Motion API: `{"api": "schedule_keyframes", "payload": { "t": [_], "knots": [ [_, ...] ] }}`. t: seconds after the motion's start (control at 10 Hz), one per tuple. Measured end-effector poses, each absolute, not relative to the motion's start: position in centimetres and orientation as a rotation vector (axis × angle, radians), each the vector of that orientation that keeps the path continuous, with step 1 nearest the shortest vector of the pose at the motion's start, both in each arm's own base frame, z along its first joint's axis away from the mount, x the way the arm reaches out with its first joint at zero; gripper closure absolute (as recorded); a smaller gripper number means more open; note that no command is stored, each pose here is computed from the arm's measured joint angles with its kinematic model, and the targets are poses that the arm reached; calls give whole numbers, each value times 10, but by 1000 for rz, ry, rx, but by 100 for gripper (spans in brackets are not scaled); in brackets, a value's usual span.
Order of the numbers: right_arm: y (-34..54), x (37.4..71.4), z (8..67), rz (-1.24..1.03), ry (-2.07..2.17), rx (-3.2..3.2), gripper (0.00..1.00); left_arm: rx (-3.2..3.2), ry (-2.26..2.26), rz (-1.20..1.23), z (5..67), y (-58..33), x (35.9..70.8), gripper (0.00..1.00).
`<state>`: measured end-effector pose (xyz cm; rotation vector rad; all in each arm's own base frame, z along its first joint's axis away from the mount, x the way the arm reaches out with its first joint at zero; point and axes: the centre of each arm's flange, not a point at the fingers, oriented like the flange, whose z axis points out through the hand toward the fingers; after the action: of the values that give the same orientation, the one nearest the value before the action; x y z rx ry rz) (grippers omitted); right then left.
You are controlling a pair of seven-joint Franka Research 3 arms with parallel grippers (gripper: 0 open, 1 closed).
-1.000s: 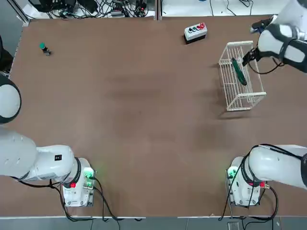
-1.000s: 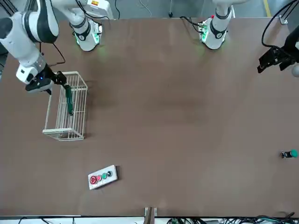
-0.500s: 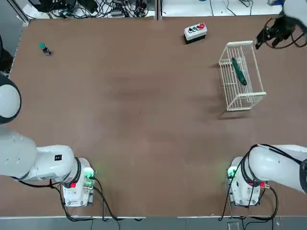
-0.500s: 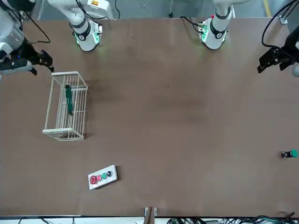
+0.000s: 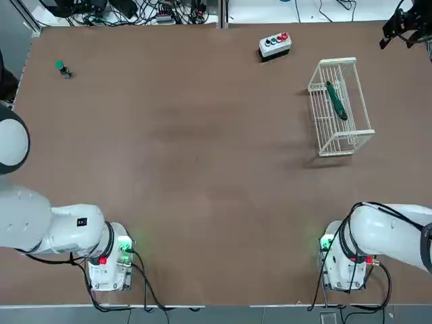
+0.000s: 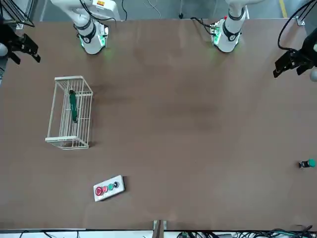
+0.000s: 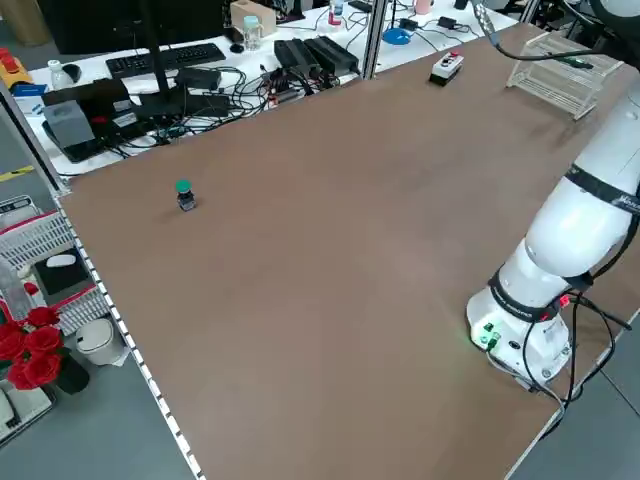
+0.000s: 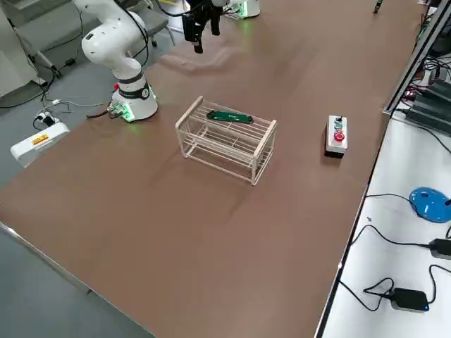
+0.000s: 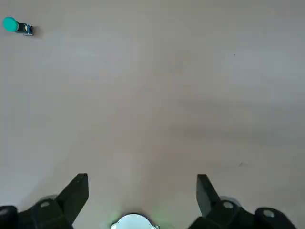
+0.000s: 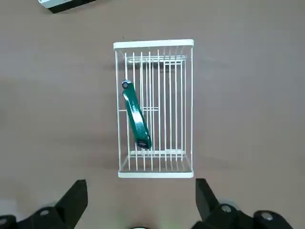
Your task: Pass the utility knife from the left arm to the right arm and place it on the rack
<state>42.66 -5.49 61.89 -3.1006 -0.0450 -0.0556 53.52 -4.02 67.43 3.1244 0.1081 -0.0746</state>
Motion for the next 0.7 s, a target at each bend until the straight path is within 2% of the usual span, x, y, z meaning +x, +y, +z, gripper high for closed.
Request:
{"api": "schedule_keyframes", "payload": {
  "t": [0.7],
  "knots": [
    [-63, 419, 632, 5, 5, -3099, 0, 3124, 108, -75, 674, -40, 535, 0]
  ]
}}
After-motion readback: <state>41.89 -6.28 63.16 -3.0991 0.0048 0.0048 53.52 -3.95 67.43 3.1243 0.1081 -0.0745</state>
